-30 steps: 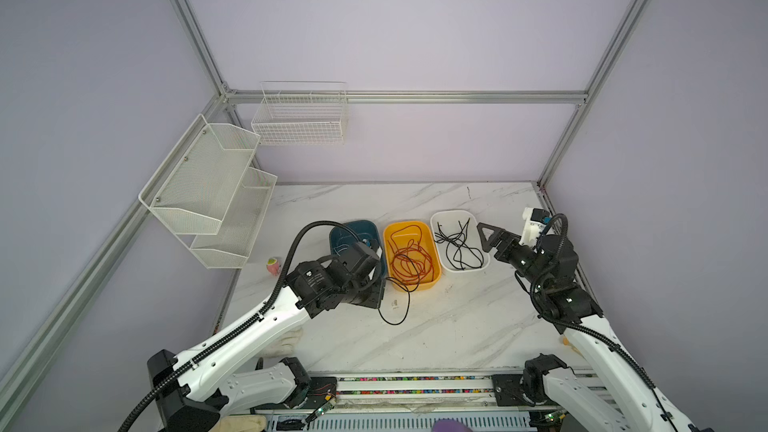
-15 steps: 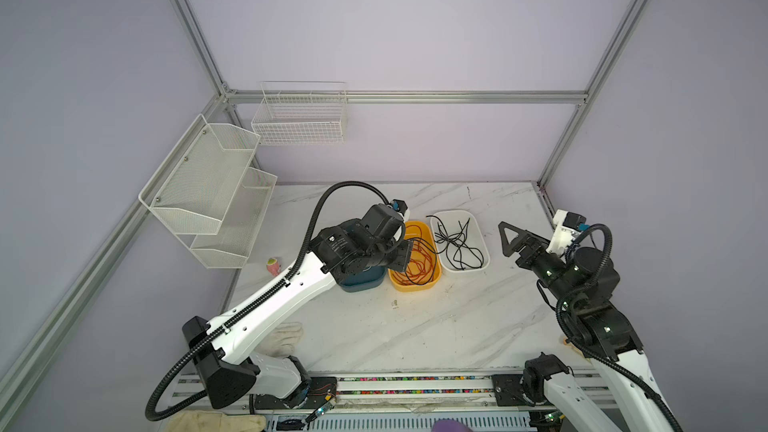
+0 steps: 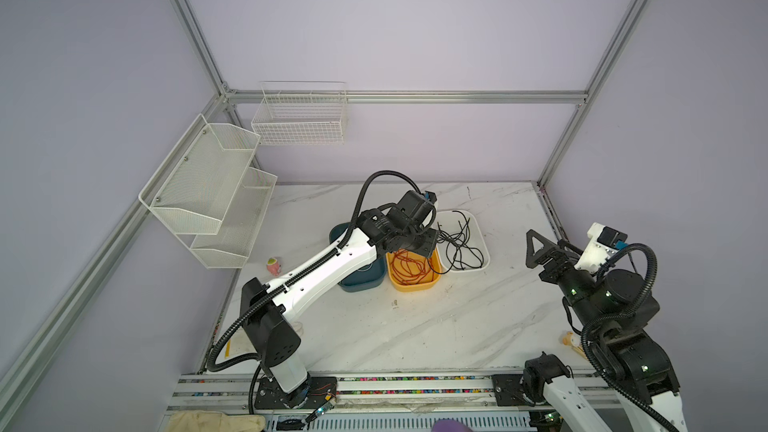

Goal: Untangle the cables
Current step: 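Lift the black cable with the left gripper and carry it toward the white tray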

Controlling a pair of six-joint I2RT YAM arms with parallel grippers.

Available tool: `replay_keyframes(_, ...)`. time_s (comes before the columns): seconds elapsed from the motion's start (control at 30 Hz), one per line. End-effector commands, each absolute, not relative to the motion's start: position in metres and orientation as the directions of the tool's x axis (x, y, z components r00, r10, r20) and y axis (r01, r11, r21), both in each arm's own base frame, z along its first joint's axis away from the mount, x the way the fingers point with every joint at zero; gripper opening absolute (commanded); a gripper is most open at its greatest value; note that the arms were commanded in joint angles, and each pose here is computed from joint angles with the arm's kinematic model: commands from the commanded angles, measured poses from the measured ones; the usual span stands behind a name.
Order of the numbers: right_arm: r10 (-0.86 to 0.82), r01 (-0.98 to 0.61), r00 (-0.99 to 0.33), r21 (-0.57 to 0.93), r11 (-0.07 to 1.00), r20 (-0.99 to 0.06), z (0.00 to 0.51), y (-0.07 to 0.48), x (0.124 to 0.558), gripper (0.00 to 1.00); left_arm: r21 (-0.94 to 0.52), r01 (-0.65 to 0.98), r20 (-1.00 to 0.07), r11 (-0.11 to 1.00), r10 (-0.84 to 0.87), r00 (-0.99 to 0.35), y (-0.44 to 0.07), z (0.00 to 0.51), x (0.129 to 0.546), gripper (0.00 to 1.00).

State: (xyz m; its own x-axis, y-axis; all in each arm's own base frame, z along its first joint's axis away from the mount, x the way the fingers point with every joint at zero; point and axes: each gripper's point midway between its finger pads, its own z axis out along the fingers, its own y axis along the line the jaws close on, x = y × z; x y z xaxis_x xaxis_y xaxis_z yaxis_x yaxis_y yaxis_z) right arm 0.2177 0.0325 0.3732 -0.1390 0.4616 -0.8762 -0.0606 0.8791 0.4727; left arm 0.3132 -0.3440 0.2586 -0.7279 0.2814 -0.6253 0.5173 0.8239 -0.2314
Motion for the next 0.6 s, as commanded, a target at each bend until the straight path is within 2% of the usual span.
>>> replay_keyframes(0.0,0.422,-0.014,-0.153,0.429,0.903,-0.894,0.359,0.024,0.213,0.98,-0.254,0.591,-0.738,0.766,0.241,-0.63,-0.368,0.315,0.326,0.0)
replay_keyframes(0.57,0.442,0.034,-0.015,0.441,0.897,-0.897,0.366,0.0,0.189,0.98,-0.212,0.611,-0.714,0.763,0.305,-0.63,-0.404,0.265,0.357,0.0)
